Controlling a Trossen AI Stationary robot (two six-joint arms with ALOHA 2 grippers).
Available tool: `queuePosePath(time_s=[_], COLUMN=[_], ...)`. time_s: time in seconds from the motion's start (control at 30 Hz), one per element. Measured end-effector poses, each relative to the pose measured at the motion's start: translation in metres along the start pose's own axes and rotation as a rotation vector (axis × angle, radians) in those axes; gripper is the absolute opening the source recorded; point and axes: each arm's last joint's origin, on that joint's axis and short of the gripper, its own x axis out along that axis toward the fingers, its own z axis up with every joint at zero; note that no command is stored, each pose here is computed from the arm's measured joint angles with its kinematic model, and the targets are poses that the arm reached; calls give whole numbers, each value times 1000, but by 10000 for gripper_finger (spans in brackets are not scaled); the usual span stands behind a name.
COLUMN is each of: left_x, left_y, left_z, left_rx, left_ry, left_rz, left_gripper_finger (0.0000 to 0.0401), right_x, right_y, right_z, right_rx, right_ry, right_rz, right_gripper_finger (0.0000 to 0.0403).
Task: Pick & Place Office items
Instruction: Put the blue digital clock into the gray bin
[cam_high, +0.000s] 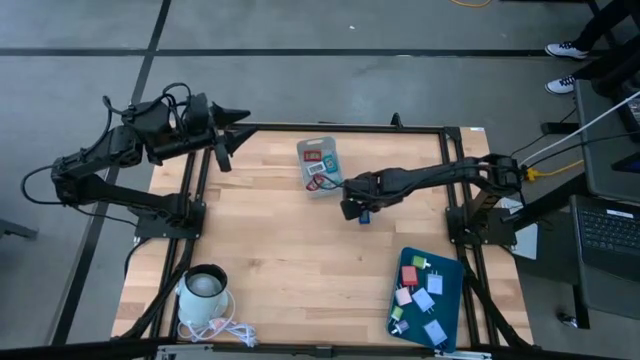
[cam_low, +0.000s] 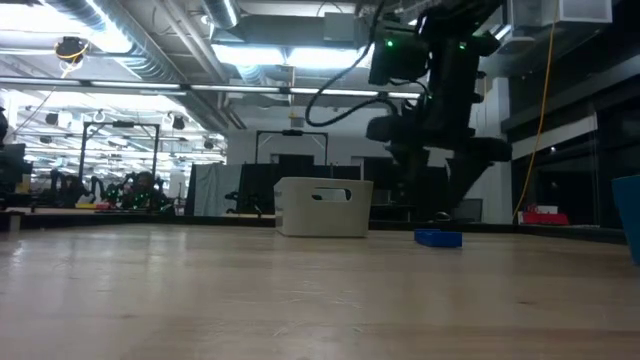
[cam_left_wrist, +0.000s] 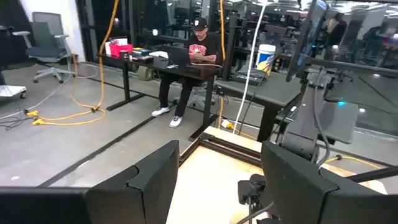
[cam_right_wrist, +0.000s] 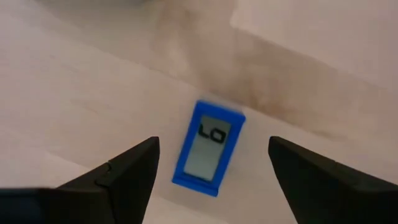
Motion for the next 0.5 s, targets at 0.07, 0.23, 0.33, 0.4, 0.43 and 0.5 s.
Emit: queuePosePath(time_s=[0.07,0.23,0.33,0.4,0.43,0.5], left_x=[0,0,0,0,0,0], left_y=[0,0,0,0,-1,-1], left_z=[0,-2,-3,-3,-3,-3], left_rx=[0,7,8,8,8,8], left_ry=[2,24,27,28,29,30], left_rz=[-11,-14,-17,-26,-29,-32], left_gripper_finger=[221,221,221,221,221,221], right_x=[4,17,20,21,21,24], right_y=[-3,-10,-11,-10,-10,-9], right_z=[-3,-9,-10,-10,-10,-10], right_rx=[19,55,74,80,83,96], right_ry=[21,52,50,48,48,47], right_rz=[-8,1,13,20,21,20], right_gripper_finger=[309,309,309,309,309,309])
